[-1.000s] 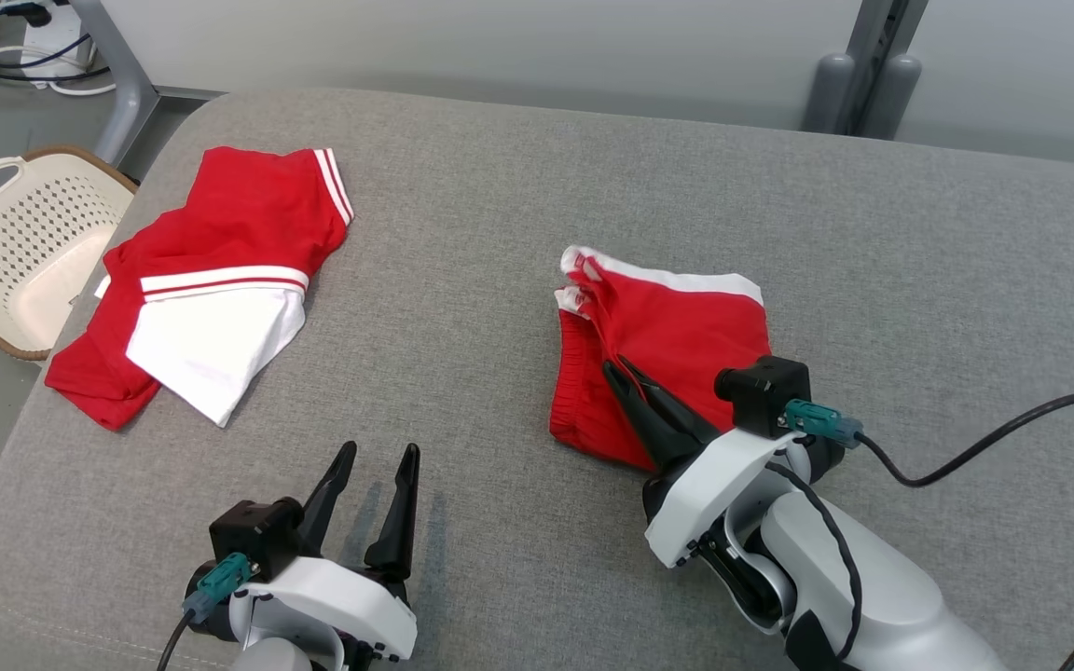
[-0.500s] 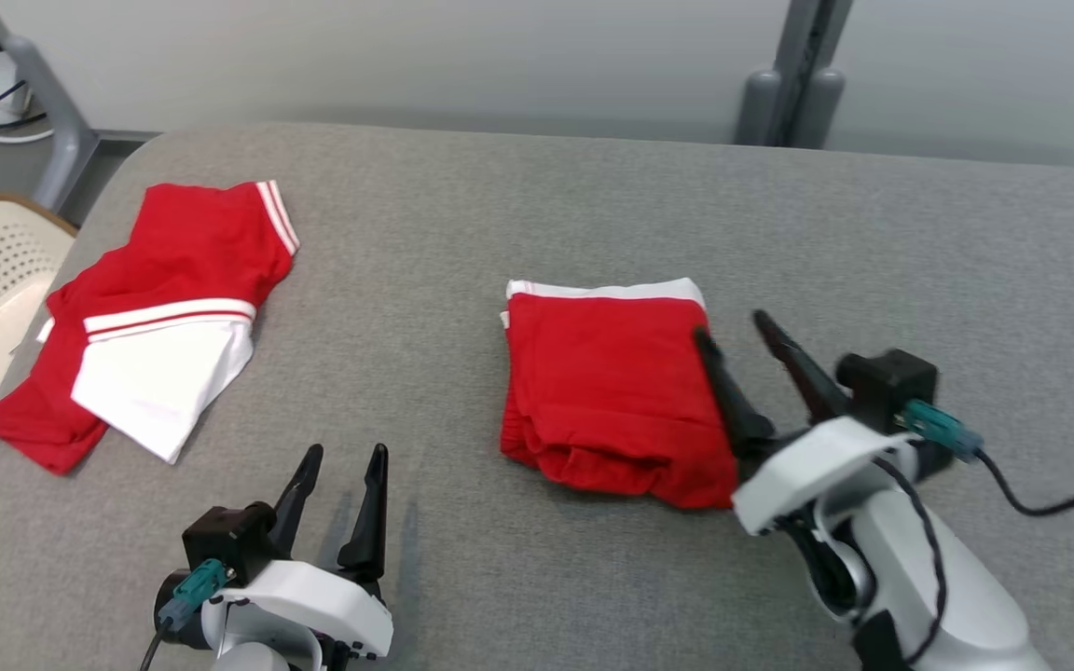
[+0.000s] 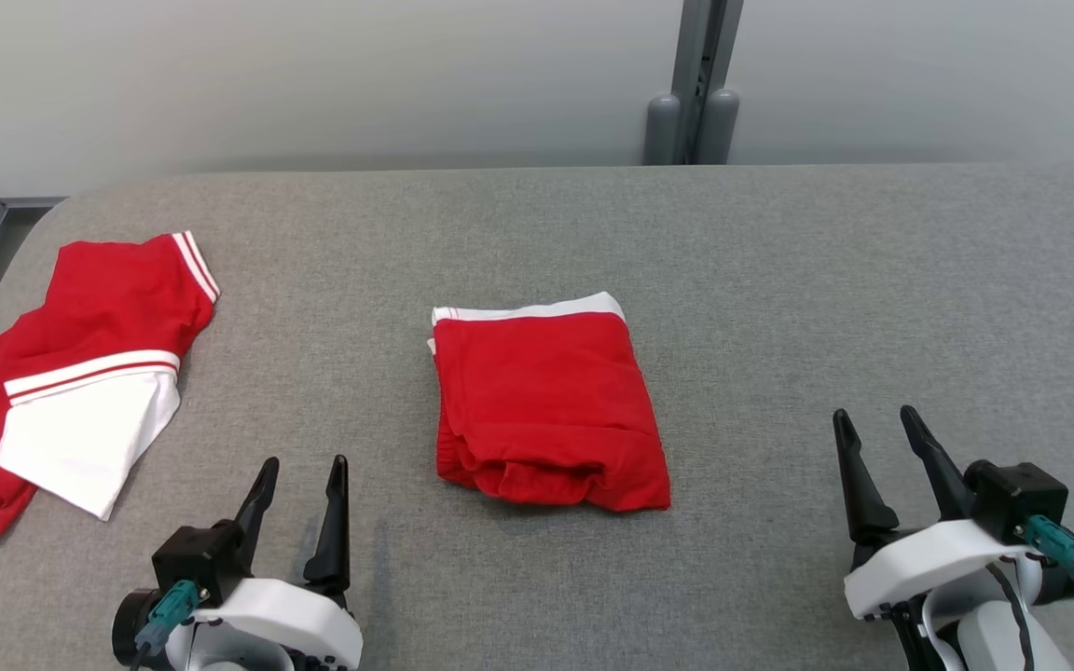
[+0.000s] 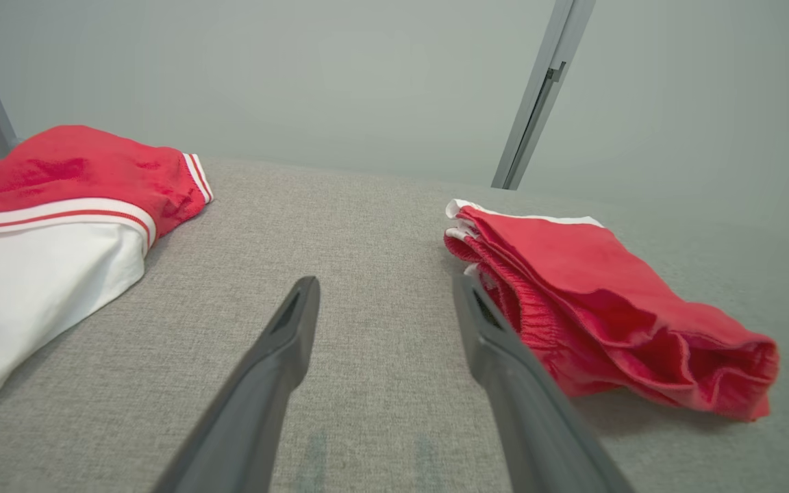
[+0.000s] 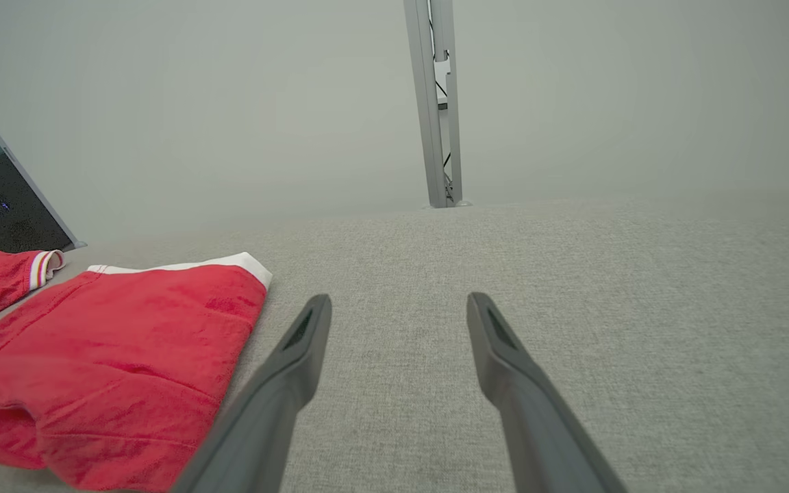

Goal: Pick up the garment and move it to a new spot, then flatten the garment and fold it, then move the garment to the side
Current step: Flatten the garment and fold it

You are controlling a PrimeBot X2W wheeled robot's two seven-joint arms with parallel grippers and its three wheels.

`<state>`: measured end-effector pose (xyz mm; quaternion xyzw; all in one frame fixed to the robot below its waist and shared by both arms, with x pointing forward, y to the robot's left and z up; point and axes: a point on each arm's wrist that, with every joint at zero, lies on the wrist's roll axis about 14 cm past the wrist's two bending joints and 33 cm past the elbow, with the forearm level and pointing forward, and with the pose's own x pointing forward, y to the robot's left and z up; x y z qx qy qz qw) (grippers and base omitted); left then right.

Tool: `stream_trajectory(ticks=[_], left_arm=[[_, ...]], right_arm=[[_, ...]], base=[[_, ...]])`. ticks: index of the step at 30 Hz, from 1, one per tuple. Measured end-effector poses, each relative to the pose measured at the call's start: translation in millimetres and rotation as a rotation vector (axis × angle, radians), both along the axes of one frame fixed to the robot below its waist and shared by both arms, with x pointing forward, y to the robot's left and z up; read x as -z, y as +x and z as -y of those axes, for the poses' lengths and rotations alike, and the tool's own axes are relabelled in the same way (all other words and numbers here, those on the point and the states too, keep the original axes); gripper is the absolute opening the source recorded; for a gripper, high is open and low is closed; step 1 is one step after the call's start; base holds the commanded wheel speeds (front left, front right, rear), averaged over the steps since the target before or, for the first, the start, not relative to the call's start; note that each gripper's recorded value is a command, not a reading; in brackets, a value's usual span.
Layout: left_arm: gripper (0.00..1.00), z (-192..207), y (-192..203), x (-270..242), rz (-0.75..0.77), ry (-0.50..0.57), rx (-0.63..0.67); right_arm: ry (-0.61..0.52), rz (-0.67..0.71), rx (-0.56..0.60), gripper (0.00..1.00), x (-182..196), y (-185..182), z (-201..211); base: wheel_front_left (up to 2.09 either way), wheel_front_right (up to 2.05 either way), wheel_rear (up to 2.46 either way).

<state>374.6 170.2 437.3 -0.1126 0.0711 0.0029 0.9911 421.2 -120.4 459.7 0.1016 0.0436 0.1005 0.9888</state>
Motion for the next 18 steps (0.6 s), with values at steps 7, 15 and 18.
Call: stream_trajectory(ticks=[7, 15, 18], left_arm=[[1.0, -4.0, -7.1, -1.0, 0.004, 0.014, -0.013], [1.0, -15.1, -24.8, 0.5, -0.001, 0.033, -0.04], [1.0, -18.0, -29.8, 1.4, -0.004, 0.037, -0.048]], right_arm=[[-0.002, -0.003, 0.031, 1.0, 0.8, -12.8, 11.2], [0.006, 0.005, 0.032, 1.0, -3.1, -27.0, 11.7], [0.009, 0.006, 0.03, 1.0, -3.8, -29.7, 10.7]], base=[[0.0, 0.0, 0.0], [0.0, 0.0, 0.0], [0.0, 0.0, 0.0]])
